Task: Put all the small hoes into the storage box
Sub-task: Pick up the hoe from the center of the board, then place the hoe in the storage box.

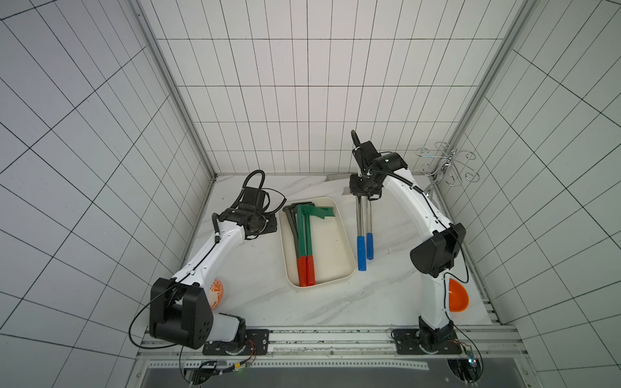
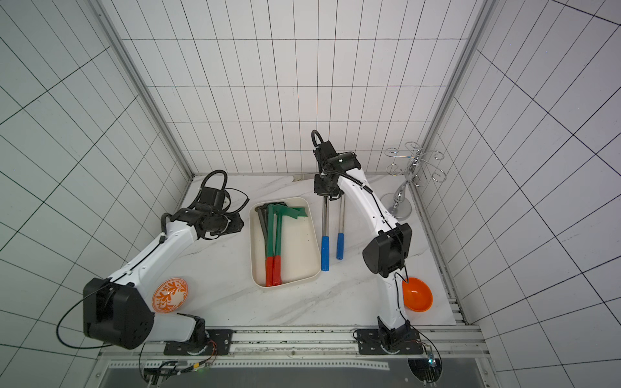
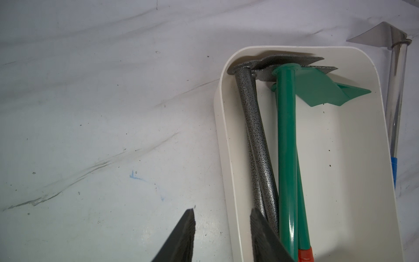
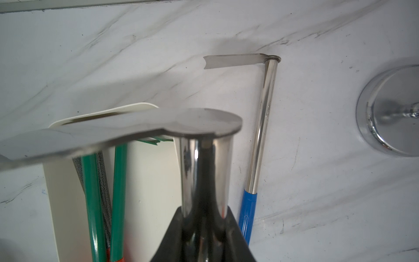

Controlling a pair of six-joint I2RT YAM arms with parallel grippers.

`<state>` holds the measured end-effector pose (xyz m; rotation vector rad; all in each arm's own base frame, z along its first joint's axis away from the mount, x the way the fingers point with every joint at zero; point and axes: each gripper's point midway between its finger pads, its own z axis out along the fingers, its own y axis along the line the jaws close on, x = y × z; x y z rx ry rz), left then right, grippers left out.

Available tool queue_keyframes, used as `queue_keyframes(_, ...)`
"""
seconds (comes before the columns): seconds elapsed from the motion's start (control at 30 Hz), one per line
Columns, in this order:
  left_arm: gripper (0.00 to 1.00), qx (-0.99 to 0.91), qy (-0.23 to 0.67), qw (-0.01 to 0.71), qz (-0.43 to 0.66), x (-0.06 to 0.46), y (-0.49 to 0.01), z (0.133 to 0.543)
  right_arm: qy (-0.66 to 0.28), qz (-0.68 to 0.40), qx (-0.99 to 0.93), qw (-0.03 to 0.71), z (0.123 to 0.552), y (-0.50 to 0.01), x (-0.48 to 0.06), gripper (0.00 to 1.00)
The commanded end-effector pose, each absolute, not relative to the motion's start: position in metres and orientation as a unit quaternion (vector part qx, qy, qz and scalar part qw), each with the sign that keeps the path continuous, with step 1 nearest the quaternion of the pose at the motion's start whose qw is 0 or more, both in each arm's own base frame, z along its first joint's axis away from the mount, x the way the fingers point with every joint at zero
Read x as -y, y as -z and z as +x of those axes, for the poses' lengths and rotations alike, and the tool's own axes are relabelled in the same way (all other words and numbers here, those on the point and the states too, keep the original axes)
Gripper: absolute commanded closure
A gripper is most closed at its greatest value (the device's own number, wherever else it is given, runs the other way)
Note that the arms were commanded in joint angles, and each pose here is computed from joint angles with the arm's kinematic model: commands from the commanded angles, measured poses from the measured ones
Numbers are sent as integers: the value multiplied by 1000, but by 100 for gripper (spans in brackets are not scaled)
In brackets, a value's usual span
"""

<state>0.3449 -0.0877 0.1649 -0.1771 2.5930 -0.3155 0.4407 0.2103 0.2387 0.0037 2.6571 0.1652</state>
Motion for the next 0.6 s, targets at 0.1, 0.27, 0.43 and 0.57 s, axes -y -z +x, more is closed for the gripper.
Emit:
queue_keyframes(0.1,56,-944,112,302,-76,77,-196,350,-75,34,-950,301,449,-268,-249,100)
queue_keyframes(0.27,56,-942,109,307,-79,72,-199,350,-65,30,-948,311,449,-259,-278,100)
queue_keyframes(0.43,57,-943,109,303,-79,72,-196,349,-50,29,-951,305,451,-237,-291,100)
queue_keyframes(0.57,56,-944,111,301,-78,72,-194,348,-44,29,-952,303,457,-225,-295,100)
